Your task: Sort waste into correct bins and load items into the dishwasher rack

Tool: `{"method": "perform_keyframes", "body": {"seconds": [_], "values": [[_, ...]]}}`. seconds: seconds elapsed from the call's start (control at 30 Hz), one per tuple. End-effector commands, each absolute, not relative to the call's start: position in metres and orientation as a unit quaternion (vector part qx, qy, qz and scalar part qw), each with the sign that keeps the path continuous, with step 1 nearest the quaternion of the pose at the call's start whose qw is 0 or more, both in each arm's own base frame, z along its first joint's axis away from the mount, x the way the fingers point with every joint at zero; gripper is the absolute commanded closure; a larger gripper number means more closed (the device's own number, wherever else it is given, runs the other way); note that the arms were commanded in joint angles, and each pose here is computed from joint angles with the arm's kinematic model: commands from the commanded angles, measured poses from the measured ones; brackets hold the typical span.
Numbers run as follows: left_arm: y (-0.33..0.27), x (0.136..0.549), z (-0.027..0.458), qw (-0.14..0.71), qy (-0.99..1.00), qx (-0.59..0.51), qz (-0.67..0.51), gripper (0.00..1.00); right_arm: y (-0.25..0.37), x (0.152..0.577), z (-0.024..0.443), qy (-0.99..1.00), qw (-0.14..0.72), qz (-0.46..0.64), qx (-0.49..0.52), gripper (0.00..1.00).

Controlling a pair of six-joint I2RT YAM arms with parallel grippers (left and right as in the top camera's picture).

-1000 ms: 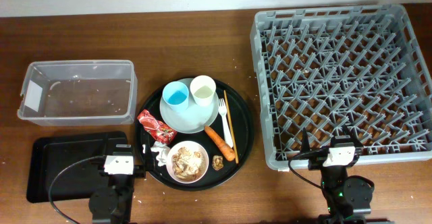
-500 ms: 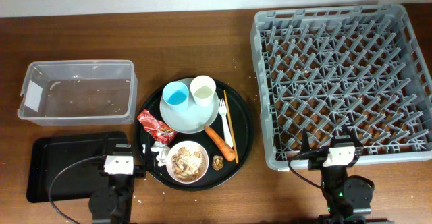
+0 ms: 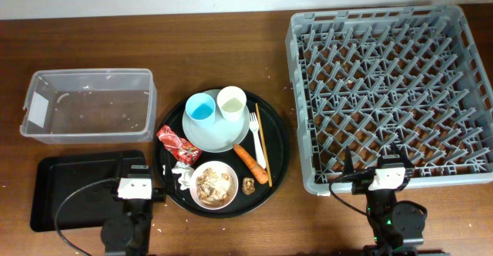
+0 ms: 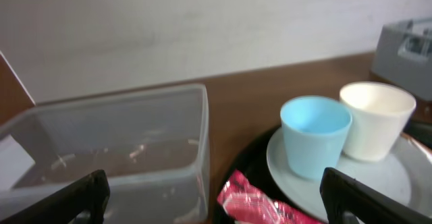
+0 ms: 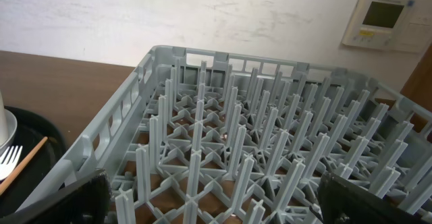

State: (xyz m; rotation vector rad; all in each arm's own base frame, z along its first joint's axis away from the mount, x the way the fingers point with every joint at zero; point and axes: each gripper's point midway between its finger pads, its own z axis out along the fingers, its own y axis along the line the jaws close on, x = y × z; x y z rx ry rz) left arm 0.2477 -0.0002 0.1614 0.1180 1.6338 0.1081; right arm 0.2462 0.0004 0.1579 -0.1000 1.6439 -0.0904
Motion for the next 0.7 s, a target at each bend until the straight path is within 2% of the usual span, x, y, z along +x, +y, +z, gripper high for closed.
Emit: {"method": "perform_keyframes", "body": {"seconds": [0.0, 0.07, 0.17, 0.33, 0.43, 0.57, 0.67], "values": [[0.001, 0.247, 0.150, 0.665, 0.742, 0.058, 0.056, 0.01, 0.001, 0.246, 0.155, 0.734, 0.677, -0.042, -0.046, 0.01], [-0.023, 0.246, 0.159, 0.682, 0.724, 0.105, 0.006, 0.01, 0.001, 0.246, 0.155, 0.734, 0.677, -0.041, -0.046, 0.01], [-0.034, 0.234, 0.189, 0.674, 0.731, 0.095, -0.049, 0.01, 0.001, 0.246, 0.155, 0.734, 0.677, -0.041, -0.046, 0.01], [-0.039, 0.195, 0.299, 0.673, 0.730, 0.105, -0.059, 0.01, 0.001, 0.246, 0.155, 0.734, 0.677, -0.041, -0.046, 0.01], [-0.055, 0.206, 0.317, 0.588, 0.792, 0.125, -0.109, 0.01, 0.001, 0.246, 0.155, 0.734, 0.677, -0.042, -0.046, 0.01], [-0.064, 0.236, 0.299, 0.397, 0.897, 0.109, -0.162, 0.01, 0.001, 0.246, 0.155, 0.734, 0.677, -0.041, -0.046, 0.01], [-0.067, 0.256, 0.272, 0.341, 0.918, 0.101, -0.176, 0.01, 0.001, 0.246, 0.155, 0.734, 0.677, -0.042, -0.046, 0.01]]}}
